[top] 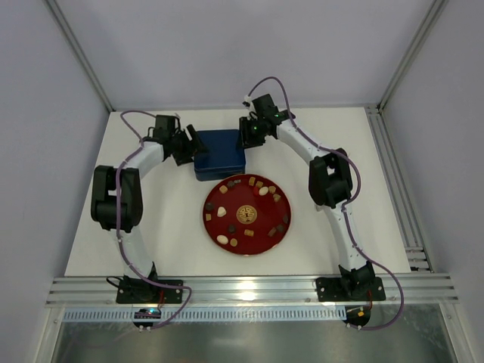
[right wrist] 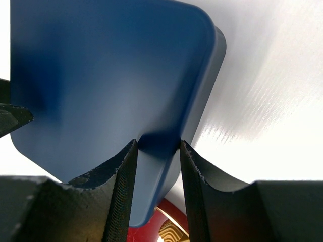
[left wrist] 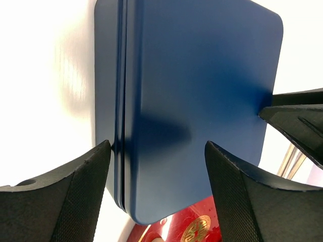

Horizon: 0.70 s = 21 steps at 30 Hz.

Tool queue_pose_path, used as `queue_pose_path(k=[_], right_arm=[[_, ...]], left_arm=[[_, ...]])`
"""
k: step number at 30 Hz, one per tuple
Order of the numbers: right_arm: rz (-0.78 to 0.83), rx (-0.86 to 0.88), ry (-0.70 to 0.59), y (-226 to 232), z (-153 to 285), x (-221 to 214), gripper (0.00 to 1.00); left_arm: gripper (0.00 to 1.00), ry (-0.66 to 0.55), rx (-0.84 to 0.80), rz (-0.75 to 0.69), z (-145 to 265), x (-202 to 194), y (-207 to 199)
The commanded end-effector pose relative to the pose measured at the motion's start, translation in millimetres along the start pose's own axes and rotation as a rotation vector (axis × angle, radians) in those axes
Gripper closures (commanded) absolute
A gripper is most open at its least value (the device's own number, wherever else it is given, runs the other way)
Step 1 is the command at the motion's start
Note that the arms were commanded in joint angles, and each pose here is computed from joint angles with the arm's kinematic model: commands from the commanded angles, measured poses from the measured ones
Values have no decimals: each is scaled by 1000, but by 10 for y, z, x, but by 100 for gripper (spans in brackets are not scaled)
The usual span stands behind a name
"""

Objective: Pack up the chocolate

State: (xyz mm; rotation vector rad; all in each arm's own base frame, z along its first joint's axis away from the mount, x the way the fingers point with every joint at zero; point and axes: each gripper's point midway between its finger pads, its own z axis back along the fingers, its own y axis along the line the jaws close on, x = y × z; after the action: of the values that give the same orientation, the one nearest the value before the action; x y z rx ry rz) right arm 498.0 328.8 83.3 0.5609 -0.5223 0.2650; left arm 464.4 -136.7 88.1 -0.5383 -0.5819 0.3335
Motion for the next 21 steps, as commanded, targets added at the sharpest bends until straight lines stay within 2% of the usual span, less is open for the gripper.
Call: queue_pose_path(k=[1,21], right_arm=[[42,-41,41,40,72,-149,59],[62,-34,49,206,122,-229,59]], left_arm=[[27,-35,-10,-20,176,37,-130],[37,-39,21,-9,265,-35,-109]])
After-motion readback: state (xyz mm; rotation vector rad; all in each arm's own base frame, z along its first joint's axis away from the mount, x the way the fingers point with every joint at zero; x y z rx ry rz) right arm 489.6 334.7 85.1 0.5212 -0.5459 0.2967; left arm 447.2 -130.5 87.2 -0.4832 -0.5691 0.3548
